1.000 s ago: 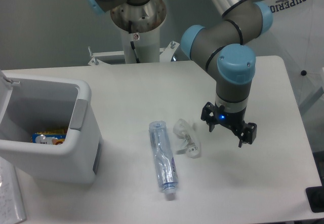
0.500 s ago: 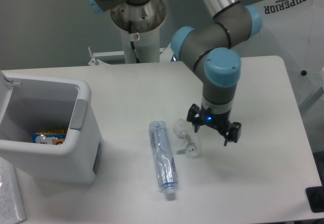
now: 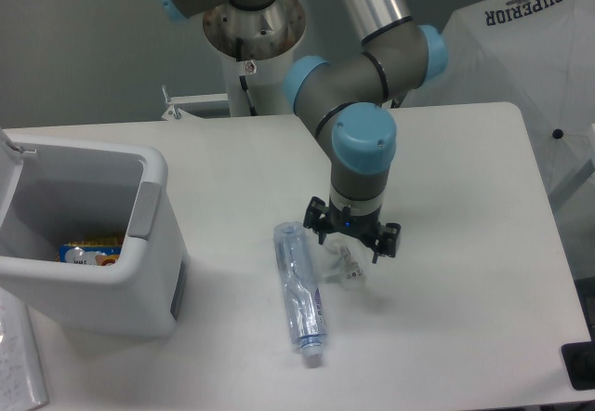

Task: Place the trash in the trash can
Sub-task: 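Lower the gripper onto the crumpled clear wrapper and close on it, then lift the wrapper and carry it over the white bin, then open the gripper to drop the wrapper into the bin, then move the open gripper back over the clear water bottle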

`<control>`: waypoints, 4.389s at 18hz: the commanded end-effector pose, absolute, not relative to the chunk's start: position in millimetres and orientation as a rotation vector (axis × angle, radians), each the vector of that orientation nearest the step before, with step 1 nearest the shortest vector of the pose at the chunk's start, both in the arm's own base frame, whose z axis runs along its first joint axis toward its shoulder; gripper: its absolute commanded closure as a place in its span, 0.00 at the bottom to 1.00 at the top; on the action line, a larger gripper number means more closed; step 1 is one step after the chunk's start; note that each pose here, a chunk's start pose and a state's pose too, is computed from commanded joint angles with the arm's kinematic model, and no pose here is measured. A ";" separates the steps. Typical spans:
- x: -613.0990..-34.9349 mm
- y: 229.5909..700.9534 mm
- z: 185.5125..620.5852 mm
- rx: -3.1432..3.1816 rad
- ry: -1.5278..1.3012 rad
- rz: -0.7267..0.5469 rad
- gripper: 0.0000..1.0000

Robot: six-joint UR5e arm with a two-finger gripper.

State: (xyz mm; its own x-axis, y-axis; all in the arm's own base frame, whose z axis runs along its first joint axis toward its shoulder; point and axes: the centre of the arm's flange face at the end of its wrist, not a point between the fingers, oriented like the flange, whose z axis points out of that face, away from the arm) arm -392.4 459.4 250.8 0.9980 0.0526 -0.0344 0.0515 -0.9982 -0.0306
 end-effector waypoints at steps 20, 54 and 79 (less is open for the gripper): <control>-413.4 449.7 261.8 -3.141 -0.121 0.133 1.00; -219.4 513.7 582.2 -2.394 -0.109 0.021 1.00; -265.7 520.4 510.9 -2.432 -0.333 -0.137 0.00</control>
State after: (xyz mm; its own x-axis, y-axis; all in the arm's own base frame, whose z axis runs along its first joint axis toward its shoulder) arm -265.7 520.4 510.9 0.9620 0.2024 0.1834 0.2728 -0.7433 -0.6107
